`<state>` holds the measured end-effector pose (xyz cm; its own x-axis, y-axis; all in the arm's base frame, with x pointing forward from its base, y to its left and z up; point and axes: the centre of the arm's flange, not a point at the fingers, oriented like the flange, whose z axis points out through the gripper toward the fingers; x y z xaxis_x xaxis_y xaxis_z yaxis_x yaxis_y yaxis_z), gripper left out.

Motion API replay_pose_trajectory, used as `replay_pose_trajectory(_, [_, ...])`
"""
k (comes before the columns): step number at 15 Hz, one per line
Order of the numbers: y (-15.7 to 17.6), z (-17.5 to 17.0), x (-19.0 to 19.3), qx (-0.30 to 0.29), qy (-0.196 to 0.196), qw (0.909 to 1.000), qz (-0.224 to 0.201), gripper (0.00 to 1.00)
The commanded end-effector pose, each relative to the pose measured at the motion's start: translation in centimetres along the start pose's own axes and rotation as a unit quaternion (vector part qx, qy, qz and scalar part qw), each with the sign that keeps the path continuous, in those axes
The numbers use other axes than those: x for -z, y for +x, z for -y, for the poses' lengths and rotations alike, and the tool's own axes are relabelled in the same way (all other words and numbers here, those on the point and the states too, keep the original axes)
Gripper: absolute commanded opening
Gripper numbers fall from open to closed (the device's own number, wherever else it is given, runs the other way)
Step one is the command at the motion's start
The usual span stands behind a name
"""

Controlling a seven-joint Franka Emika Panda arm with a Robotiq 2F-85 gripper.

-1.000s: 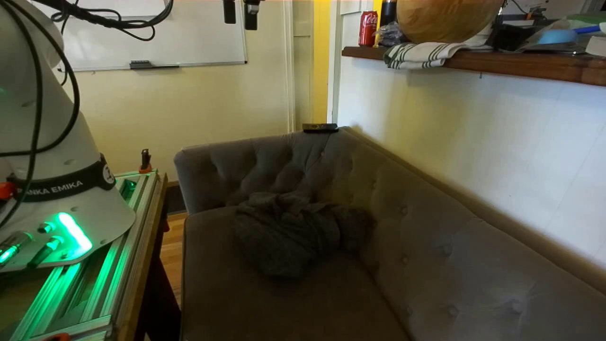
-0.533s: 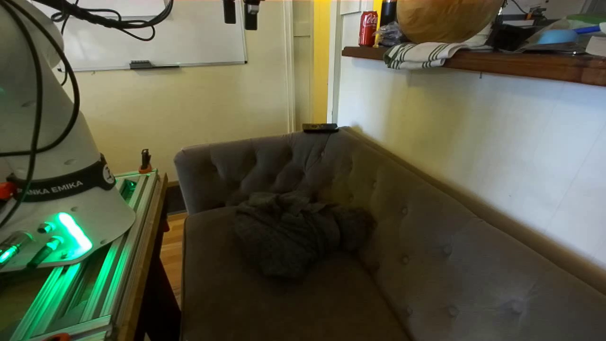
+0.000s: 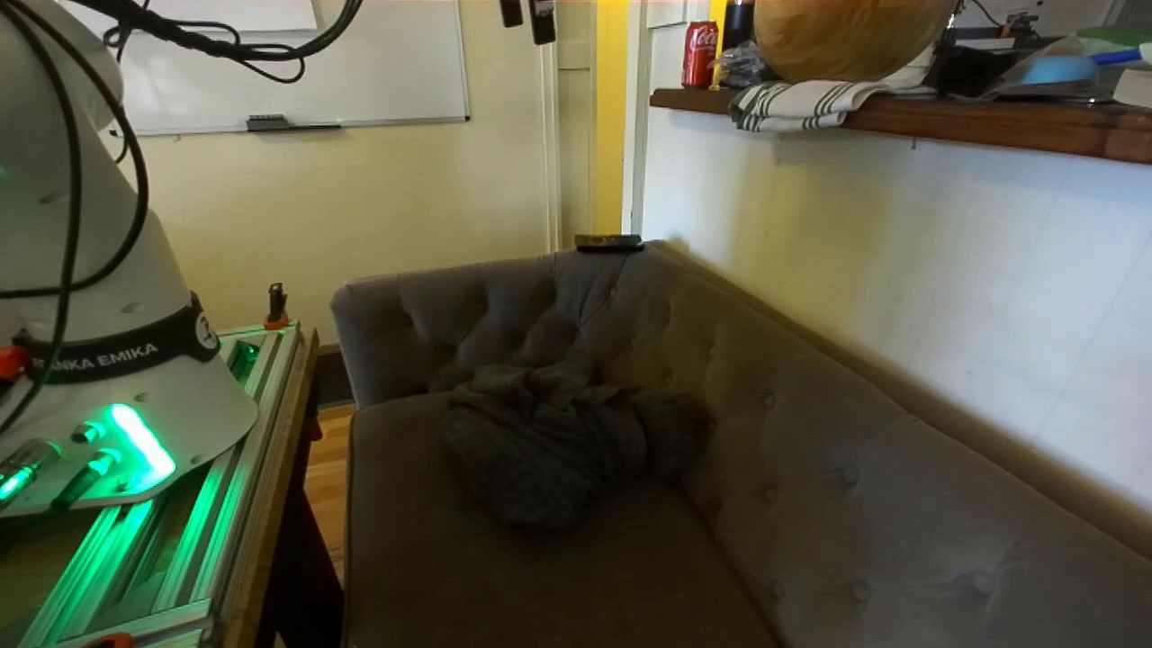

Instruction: Put the wooden bowl on the sofa.

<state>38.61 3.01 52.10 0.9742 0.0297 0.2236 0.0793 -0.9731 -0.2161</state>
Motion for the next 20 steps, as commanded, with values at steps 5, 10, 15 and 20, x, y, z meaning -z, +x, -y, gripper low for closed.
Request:
replay_pose_trajectory(5, [12.1, 1.4, 3.0, -0.139, 0.079, 0.9765, -0.145, 1.0])
replay_pose_trajectory(10, [13.3, 0.3, 3.8, -0.172, 0.07, 0.97, -0.157, 1.0])
replay_pose_trajectory(15, [17.1, 1.7, 2.9, -0.263, 0.072, 0.9487, -0.159, 1.0])
replay_pose_trajectory(20, [22.0, 5.0, 0.5, -0.377, 0.113, 0.8983, -0.195, 1.0])
